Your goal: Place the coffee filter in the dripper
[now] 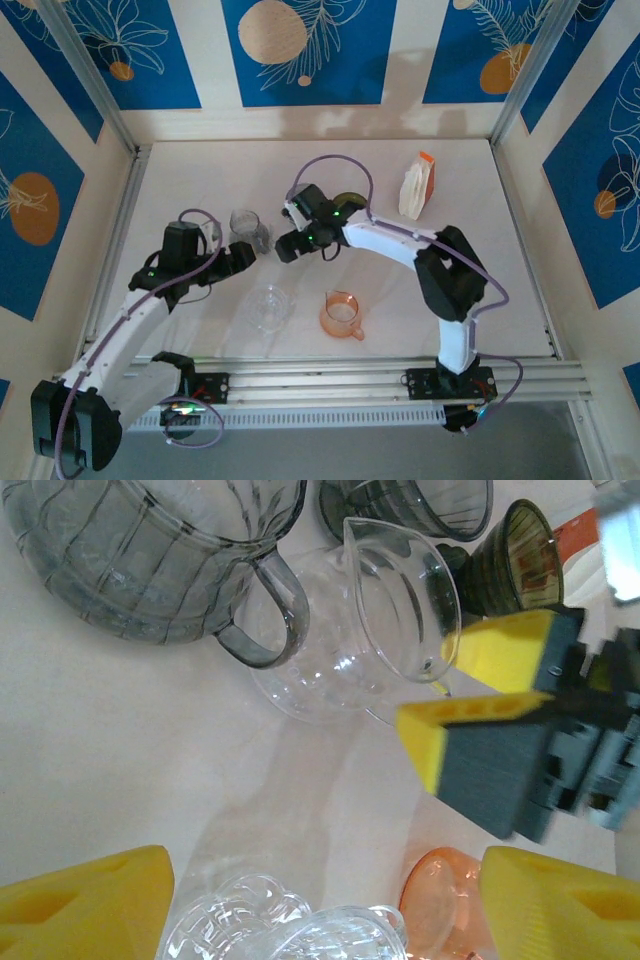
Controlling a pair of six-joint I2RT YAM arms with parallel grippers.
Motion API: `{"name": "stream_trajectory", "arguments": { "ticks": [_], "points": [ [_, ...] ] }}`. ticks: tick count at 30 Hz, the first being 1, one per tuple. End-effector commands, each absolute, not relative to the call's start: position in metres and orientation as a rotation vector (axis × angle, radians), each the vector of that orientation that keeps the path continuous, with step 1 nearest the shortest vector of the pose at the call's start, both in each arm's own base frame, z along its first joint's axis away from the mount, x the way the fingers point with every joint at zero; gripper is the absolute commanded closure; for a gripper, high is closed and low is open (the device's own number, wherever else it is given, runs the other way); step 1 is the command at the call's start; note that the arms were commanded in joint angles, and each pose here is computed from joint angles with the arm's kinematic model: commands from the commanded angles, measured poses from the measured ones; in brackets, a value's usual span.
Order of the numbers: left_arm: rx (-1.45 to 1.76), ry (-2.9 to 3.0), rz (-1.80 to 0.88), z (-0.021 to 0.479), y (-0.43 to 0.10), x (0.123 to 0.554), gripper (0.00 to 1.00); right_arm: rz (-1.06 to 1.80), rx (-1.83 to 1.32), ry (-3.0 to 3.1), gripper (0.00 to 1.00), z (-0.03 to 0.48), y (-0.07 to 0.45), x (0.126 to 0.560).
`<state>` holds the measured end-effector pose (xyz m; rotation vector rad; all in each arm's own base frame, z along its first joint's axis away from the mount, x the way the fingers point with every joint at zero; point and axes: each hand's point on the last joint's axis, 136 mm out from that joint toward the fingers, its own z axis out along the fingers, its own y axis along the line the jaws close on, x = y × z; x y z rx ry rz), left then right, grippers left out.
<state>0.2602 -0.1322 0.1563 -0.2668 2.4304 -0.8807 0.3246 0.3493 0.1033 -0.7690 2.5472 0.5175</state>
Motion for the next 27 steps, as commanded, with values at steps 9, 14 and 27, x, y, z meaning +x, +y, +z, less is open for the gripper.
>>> {"name": "stream_trajectory", "arguments": {
  "ticks": [9, 14, 27],
  "points": [
    [-0.243, 2.367, -0.910, 0.181, -0.131, 0.262, 0.19, 0.373, -0.706, 2.636, 0.10, 0.136, 0.266, 0.237],
    [-0.268, 2.367, -0.921, 0.174, -0.130, 0.263, 0.18, 0.347, -0.673, 2.719, 0.08, 0.128, 0.236, 0.194],
    [-0.297, 2.388, -0.930, 0.160, -0.130, 0.258, 0.17, 0.377, -0.762, 2.803, 0.01, 0.096, 0.242, 0.152]
  ]
}}
